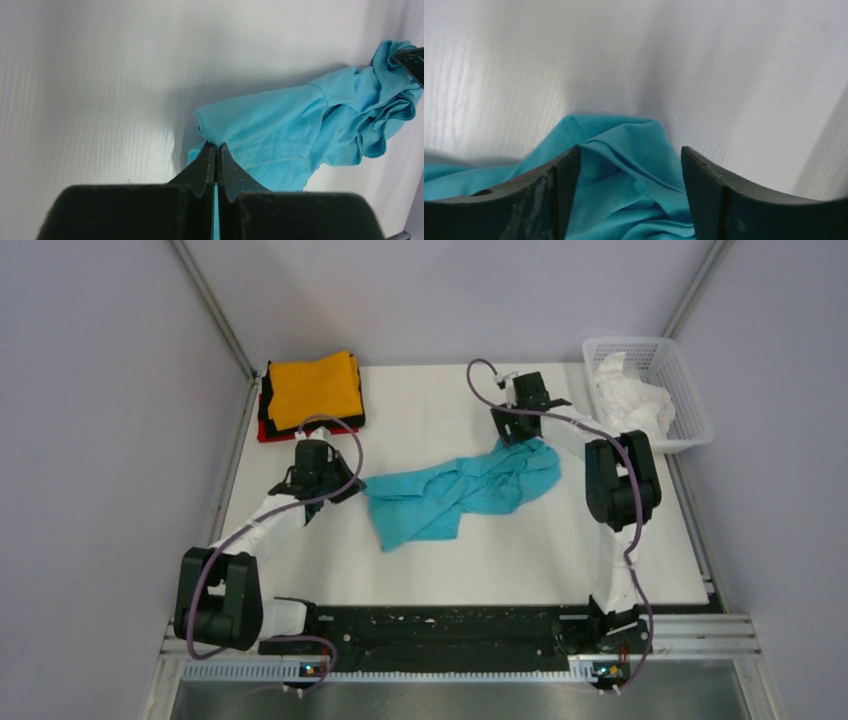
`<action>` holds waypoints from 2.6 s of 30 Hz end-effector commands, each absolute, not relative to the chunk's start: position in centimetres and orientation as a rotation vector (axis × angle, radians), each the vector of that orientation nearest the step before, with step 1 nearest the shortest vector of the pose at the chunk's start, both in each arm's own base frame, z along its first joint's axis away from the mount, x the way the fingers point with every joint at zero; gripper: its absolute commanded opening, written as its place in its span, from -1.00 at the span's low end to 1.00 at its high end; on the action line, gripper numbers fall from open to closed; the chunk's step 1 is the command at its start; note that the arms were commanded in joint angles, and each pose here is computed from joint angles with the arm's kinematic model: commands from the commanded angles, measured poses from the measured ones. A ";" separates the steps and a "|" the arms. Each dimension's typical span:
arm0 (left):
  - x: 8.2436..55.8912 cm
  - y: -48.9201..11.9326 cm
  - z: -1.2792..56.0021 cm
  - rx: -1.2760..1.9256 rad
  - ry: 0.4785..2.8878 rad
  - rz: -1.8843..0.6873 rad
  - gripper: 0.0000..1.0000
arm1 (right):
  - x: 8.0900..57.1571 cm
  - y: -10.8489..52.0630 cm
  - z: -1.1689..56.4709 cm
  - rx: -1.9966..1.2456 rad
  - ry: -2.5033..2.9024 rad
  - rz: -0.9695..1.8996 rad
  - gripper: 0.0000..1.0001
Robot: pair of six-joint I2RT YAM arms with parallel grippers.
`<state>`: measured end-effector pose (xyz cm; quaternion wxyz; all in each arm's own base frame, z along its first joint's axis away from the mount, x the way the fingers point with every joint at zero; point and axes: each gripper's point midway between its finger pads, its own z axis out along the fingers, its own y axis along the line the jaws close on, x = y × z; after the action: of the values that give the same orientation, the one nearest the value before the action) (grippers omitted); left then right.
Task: Fold and stack the t-shirts
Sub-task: Flatten out the tshirt
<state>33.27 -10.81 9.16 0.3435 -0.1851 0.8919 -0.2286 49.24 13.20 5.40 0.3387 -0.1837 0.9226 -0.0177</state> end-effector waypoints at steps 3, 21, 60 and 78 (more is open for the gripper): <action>34.3 -10.2 11.3 -0.448 2.259 -0.560 -1.00 | 50.2 12.9 4.5 -0.535 2.418 0.095 0.04; 34.7 -7.4 31.8 -0.352 1.678 -0.519 -1.00 | 46.2 10.6 30.2 -0.218 1.814 0.108 -1.00; 41.8 -4.2 50.0 -0.239 1.391 -0.209 -1.00 | 28.7 3.8 43.1 0.198 1.537 0.200 -1.00; 54.2 -6.9 18.6 -0.276 2.051 -0.145 0.97 | 40.7 6.3 17.1 0.300 2.022 0.114 0.77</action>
<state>52.49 -5.83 8.93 0.4079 -0.1130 0.9060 -0.0039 36.49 5.27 9.42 0.4223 0.1081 0.9000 0.0007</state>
